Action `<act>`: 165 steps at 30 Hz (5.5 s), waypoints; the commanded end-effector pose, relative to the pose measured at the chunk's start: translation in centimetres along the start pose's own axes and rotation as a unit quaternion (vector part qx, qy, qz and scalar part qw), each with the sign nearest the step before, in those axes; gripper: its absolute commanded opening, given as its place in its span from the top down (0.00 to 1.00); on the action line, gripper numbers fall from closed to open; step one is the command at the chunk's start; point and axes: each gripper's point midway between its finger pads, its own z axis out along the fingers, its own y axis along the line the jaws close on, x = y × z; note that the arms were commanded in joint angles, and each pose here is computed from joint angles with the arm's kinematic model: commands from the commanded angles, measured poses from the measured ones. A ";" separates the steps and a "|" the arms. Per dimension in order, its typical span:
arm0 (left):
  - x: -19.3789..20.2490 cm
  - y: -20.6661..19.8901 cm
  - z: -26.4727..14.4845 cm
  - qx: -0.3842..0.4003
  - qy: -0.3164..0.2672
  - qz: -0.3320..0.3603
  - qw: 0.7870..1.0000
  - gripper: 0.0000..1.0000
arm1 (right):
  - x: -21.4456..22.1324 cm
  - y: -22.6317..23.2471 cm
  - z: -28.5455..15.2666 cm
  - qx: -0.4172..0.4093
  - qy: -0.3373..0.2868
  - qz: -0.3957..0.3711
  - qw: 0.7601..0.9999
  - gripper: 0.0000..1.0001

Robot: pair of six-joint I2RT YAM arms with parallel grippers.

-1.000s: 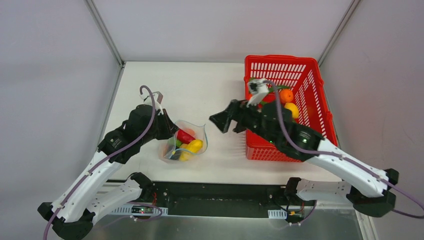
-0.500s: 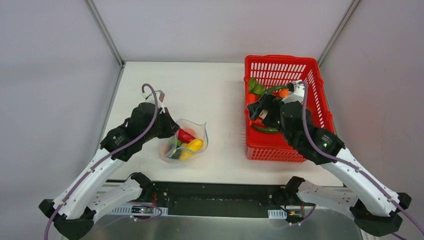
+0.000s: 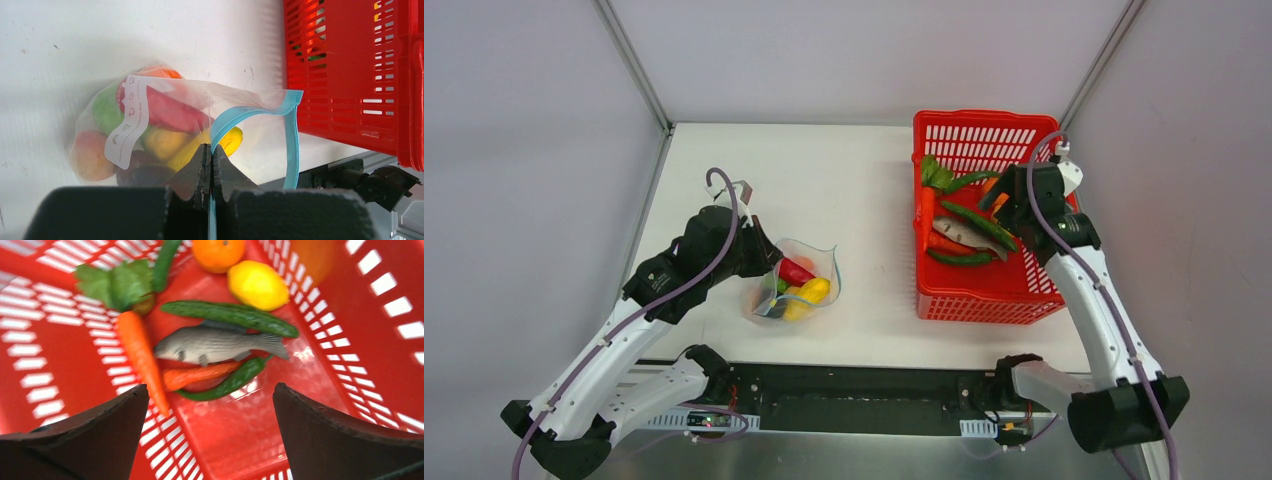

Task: Place the food in the zip-top bag and seal the zipper

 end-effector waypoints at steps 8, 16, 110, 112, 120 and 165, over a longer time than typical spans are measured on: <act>-1.1 -0.8 -0.7 0.020 -0.017 0.002 1.000 1.00 | -1.4 -2.4 8.3 0.080 0.033 -0.023 0.996 0.07; -0.9 -0.9 -0.7 0.024 -0.012 0.006 1.000 1.00 | -1.5 -3.8 14.0 0.139 0.054 -0.068 0.986 0.06; -0.7 -0.8 -0.5 0.030 -0.019 -0.011 0.999 1.00 | 6.5 -4.2 20.3 0.103 0.203 -0.059 0.972 0.14; -0.7 -1.0 -0.6 0.032 -0.018 -0.011 0.999 1.00 | 6.3 -4.4 20.2 0.106 0.200 -0.064 0.972 0.10; -0.6 -0.9 -0.7 0.034 -0.020 -0.015 0.999 1.00 | 6.5 -3.7 20.1 0.089 0.221 -0.060 0.969 0.25; -1.0 -1.7 -0.7 0.040 -0.014 -0.018 0.999 1.00 | 13.0 22.5 -18.4 -0.544 0.205 -0.102 0.807 0.43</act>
